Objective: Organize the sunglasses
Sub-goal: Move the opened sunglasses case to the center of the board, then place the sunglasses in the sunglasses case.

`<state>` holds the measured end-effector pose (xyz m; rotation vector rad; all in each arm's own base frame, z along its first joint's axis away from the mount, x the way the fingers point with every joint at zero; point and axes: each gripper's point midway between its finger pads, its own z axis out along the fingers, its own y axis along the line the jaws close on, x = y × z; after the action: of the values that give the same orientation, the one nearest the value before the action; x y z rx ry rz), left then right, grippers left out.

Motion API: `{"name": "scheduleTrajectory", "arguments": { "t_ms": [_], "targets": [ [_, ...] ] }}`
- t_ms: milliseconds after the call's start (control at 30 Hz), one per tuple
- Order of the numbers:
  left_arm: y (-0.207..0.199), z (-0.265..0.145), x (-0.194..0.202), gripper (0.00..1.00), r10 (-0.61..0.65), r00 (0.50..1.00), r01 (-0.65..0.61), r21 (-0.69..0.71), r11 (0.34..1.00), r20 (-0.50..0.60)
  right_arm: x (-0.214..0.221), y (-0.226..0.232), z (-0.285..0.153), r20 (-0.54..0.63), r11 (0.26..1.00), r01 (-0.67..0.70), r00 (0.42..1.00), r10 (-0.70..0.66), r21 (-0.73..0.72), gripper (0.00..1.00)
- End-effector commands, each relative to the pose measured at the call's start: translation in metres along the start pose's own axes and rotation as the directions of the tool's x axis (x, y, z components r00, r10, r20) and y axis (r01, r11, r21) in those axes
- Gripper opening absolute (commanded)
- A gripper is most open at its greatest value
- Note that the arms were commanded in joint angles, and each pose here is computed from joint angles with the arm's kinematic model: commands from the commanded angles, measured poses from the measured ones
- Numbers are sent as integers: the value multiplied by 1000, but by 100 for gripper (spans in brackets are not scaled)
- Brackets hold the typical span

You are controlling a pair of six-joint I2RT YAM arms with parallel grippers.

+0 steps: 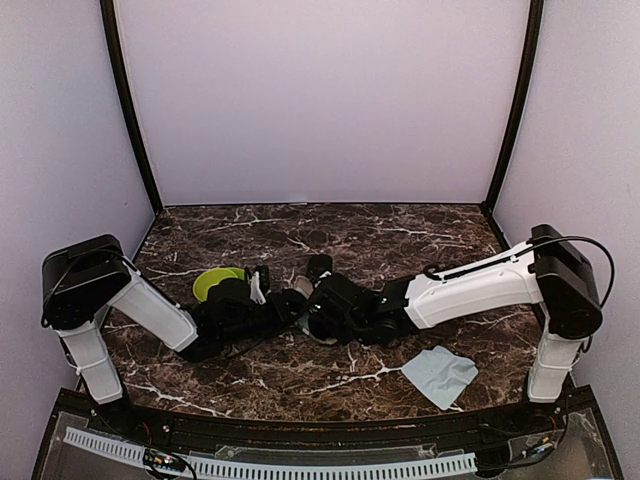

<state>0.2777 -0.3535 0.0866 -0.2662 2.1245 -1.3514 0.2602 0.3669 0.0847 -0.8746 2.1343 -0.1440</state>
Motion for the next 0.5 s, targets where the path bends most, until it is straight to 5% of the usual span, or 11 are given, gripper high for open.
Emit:
{"name": "scheduleTrajectory", "arguments": {
  "t_ms": [0, 467],
  "targets": [
    [-4, 3, -6, 14, -41, 999, 40, 23, 999, 24, -16, 3, -1, 33, 999, -33, 999, 32, 20, 0],
    [6, 5, -10, 15, -54, 997, 54, -2, 999, 61, -17, 11, 1, 15, 1000, -15, 1000, 14, 27, 0]
  ]
}}
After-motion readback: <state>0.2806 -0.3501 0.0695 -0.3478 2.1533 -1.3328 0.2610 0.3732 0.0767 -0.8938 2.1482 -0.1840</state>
